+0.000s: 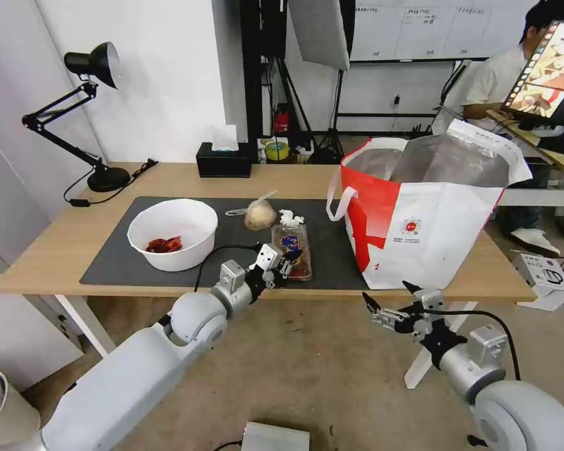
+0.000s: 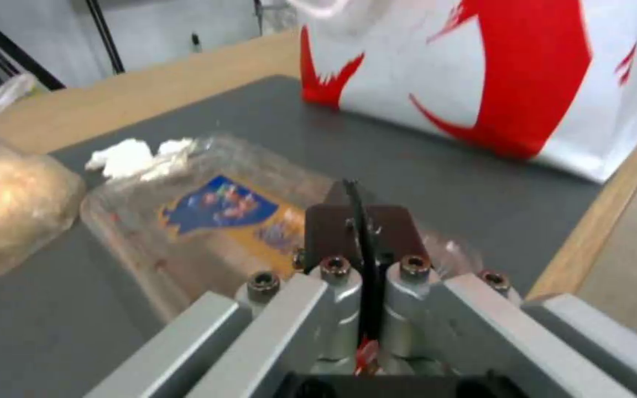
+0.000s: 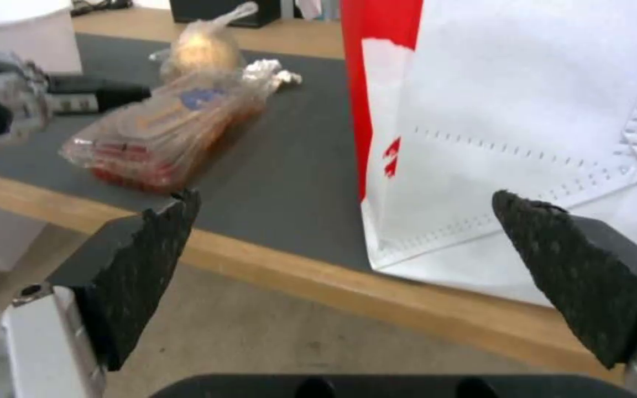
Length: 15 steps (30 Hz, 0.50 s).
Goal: Pick up the trash from the table and place it into the takeout bag.
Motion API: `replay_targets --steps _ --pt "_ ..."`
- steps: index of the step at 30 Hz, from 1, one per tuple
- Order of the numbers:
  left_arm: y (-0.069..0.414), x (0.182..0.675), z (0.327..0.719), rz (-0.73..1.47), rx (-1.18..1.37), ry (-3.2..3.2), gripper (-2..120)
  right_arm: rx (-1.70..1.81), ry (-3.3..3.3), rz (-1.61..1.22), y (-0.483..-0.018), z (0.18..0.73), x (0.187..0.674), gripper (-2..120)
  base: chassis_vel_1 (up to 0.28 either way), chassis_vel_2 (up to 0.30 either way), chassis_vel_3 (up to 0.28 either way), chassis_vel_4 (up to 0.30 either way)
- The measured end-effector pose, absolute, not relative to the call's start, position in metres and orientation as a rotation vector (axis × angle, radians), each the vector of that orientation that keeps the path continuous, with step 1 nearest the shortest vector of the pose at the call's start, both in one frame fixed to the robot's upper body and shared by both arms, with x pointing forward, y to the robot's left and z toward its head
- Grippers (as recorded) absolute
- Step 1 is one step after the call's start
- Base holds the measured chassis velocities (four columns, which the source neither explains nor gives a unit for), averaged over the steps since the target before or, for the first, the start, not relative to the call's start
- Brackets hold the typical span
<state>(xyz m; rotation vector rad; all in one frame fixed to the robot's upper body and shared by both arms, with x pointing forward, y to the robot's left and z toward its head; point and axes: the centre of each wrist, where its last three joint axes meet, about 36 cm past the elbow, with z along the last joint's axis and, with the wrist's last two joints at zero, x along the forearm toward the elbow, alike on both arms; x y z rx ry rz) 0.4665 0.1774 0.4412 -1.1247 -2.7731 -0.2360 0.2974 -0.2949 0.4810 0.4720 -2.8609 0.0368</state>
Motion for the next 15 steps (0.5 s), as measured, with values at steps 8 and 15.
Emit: replay_targets --steps 8,15 --pt "0.188 0.471 0.436 -0.274 -1.107 -2.737 0 0.491 -2.919 -0.087 -0.291 0.480 0.303 100 0.000 0.000 0.000 0.000" --pt "0.192 0.473 0.438 -0.287 -1.102 -2.737 0 0.587 -2.897 -0.302 -0.288 0.485 0.314 100 0.000 0.000 0.000 0.000"
